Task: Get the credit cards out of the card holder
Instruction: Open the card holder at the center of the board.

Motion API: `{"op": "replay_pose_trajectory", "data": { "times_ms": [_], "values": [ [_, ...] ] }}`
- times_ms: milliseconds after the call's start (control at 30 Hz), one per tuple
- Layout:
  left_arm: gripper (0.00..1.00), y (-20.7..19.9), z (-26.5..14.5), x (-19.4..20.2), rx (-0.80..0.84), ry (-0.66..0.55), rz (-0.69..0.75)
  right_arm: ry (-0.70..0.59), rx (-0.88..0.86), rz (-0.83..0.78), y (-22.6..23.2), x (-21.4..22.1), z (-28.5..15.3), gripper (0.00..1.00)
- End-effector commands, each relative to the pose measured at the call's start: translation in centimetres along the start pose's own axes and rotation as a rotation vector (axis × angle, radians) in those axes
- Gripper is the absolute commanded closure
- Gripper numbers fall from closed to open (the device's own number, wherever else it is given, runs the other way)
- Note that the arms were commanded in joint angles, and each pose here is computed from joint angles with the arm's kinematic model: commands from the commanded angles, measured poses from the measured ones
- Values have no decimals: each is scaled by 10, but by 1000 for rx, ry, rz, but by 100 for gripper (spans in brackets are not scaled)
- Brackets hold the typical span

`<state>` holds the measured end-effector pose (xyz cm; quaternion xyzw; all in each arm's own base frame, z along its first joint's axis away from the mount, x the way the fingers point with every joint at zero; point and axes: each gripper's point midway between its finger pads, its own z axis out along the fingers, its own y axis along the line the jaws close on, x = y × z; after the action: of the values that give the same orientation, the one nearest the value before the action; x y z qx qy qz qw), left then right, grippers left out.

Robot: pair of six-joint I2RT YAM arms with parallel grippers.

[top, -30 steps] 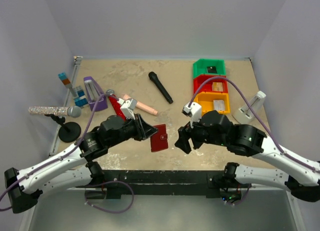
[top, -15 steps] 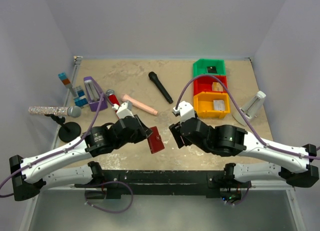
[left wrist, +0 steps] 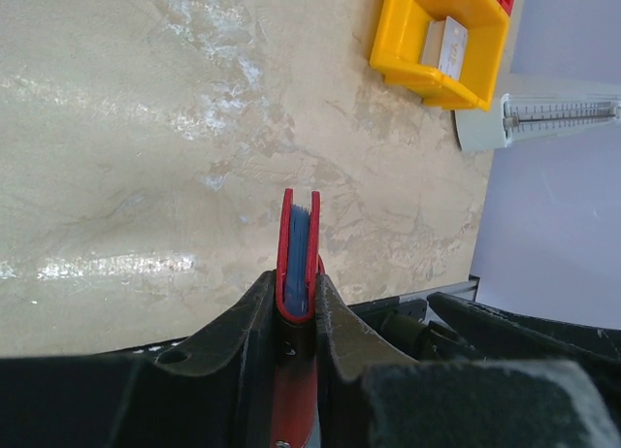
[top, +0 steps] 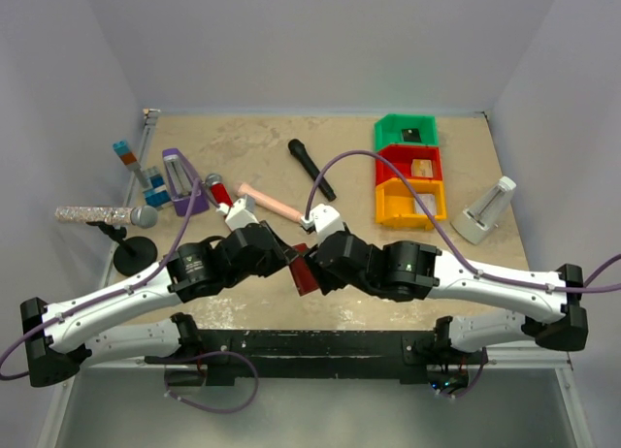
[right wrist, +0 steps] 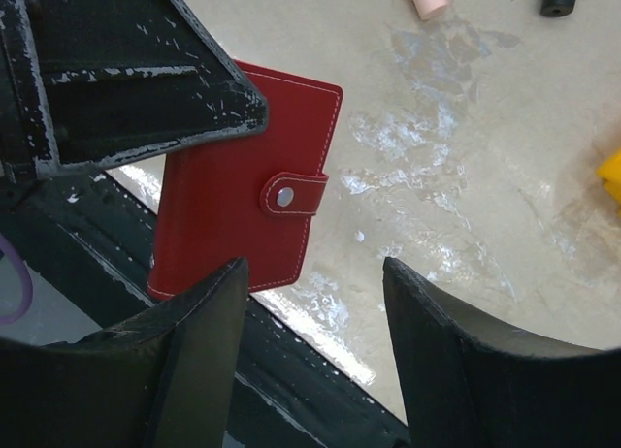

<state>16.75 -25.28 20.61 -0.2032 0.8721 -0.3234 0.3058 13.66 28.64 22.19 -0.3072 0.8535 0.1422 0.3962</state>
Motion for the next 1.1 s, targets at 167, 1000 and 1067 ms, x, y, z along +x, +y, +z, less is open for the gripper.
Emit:
{"op": "replay_pose_trajectory", "data": {
  "times_ms": [167,1000,1067],
  "values": [
    [100,-30,-12,-4,107,6,-94,-33,-34,45,18,-22,5,41],
    [100,-40,-21,2,180,58,-178,76,168,-5,2,-7,31,55],
    [100,-41,-20,3,183,59,-179,78,169,-6,2,-7,31,59]
  ]
}}
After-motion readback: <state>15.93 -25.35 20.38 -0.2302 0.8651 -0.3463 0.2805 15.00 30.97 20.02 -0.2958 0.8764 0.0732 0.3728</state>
